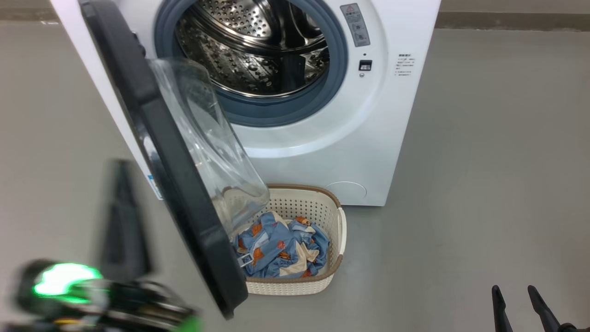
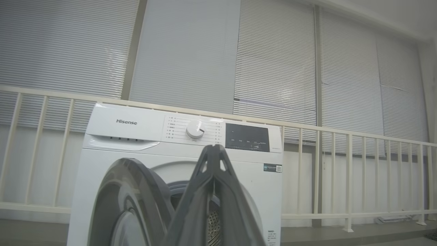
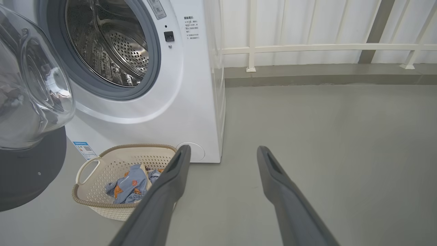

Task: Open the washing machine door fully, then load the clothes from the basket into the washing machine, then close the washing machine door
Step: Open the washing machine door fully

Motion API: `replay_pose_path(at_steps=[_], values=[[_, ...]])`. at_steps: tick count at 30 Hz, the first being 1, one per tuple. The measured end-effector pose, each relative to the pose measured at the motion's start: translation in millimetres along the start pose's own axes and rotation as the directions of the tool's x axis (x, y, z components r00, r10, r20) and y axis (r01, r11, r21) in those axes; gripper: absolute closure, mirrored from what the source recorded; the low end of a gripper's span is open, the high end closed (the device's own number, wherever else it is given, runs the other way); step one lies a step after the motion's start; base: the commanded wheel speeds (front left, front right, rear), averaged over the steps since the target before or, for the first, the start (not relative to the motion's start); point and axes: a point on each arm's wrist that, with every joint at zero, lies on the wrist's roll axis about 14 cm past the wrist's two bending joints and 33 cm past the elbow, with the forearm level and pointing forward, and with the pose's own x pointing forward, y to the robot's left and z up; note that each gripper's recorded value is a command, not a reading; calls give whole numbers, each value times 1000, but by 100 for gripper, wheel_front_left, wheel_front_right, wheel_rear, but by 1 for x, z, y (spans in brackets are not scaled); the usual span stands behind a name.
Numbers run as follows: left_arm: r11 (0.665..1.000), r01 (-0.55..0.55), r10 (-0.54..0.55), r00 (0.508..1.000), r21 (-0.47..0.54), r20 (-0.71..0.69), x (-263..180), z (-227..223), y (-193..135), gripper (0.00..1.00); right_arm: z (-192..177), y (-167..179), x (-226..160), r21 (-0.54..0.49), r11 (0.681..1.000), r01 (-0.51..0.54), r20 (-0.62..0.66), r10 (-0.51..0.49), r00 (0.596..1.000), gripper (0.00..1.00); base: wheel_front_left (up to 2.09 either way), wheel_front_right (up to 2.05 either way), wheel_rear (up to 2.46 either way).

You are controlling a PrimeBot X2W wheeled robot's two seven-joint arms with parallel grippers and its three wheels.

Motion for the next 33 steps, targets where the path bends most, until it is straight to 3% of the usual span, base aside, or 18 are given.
replay_pose_path(at_steps=[5, 10, 18, 33], values=[[968, 164, -186, 977, -192, -107, -12, -23, -71, 100, -1, 8, 3, 3, 1000, -23, -3, 23, 1000, 0, 0, 0, 0], [956, 86, -188, 913, -280, -361, -45, -82, -85, 100, -3, 13, 5, 12, 999, -38, -7, 38, 999, 0, 0, 0, 0], [961, -32, -140, 800, -274, -584, -90, -144, -76, 100, -7, 19, 8, 25, 998, -54, -21, 55, 998, 0, 0, 0, 0], [962, -154, -20, 781, -224, -624, -92, -173, -54, 100, -15, 21, 11, 26, 998, -61, -45, 63, 997, 0, 0, 0, 0]])
